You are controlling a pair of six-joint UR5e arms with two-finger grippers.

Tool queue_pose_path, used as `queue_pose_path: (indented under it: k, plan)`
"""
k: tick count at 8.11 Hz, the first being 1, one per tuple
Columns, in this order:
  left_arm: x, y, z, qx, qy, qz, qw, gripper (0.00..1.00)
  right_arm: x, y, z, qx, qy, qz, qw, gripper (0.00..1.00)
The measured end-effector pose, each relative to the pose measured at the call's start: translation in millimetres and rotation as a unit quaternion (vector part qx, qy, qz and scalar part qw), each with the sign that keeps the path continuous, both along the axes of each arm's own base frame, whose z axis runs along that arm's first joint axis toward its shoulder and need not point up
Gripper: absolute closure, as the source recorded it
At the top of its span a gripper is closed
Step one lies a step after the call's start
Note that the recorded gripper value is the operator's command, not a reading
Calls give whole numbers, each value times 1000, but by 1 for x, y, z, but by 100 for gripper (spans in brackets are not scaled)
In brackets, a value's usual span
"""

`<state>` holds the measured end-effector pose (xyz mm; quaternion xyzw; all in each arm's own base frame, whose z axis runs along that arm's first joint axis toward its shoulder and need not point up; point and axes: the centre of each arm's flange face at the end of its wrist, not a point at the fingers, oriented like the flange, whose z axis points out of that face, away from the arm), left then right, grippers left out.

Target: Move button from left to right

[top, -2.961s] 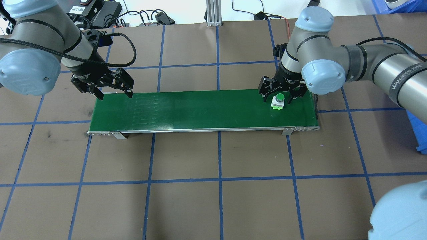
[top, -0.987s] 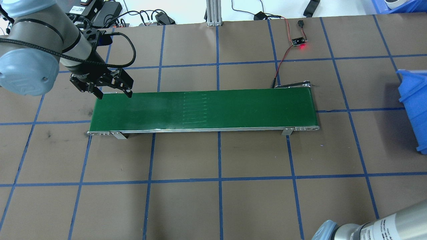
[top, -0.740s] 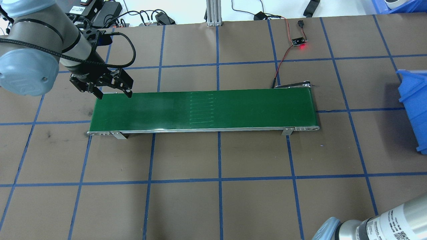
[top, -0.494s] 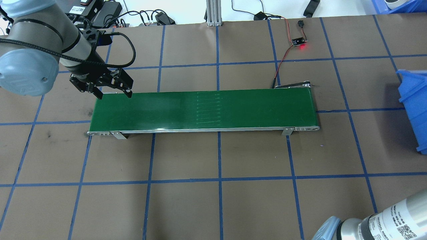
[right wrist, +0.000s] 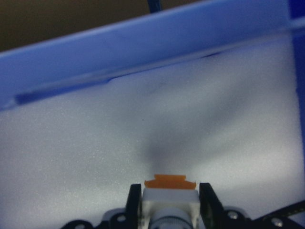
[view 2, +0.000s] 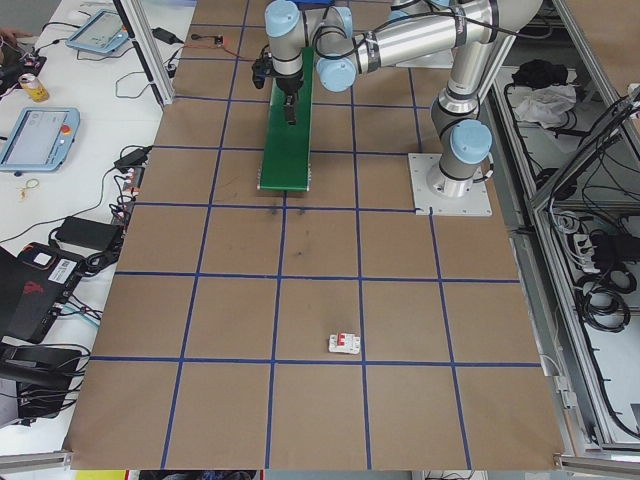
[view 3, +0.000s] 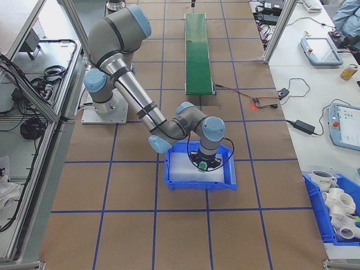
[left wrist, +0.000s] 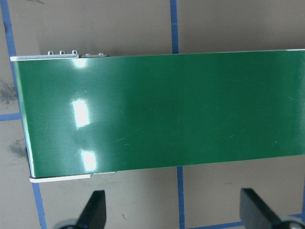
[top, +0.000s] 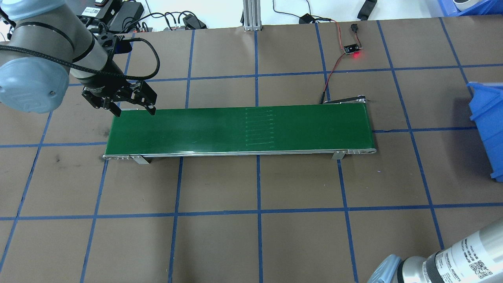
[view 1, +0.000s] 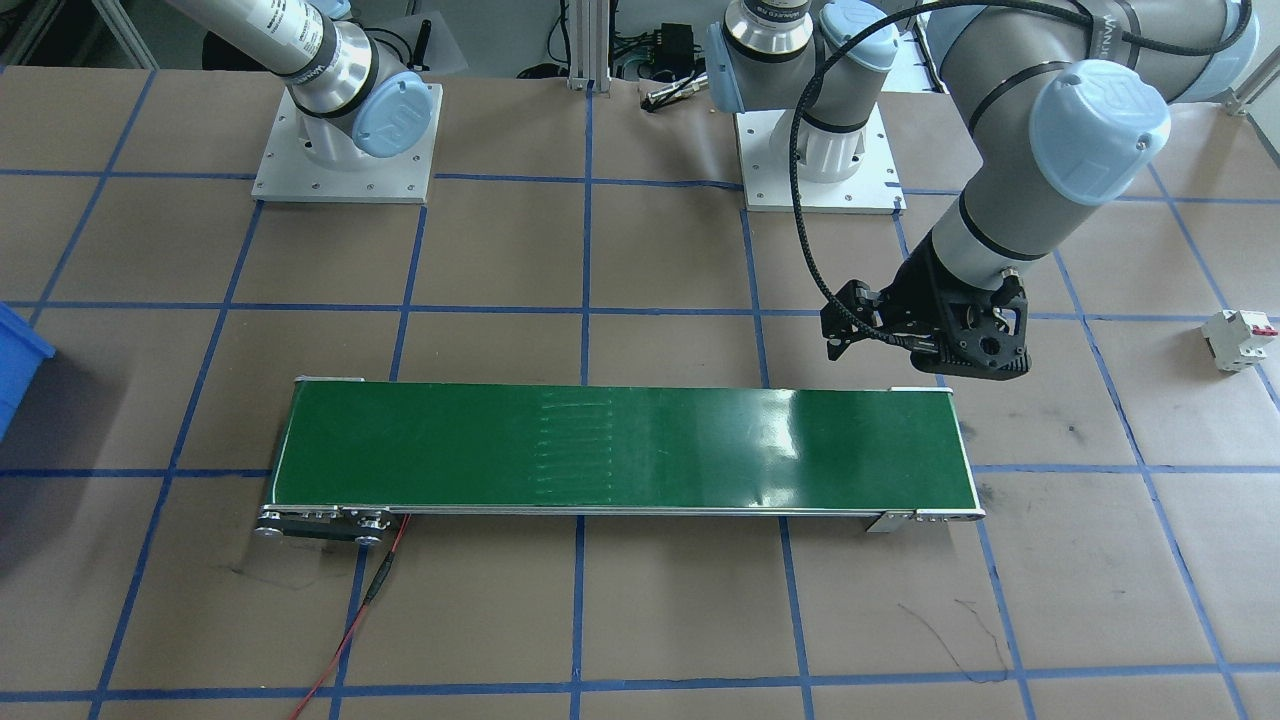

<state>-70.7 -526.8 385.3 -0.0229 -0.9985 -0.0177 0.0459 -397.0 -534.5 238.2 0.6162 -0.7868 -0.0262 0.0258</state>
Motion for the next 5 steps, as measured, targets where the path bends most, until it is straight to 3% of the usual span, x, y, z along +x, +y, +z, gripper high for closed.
queue_pose_path:
  k: [3, 5]
  plan:
    - [0, 0, 0, 0, 0, -1, 1000, 0, 3, 4, 4, -1, 3, 13, 1000, 0]
    - [-1, 0, 0, 0, 0, -1, 1000, 0, 8, 8, 39, -18, 21, -5, 1000, 0]
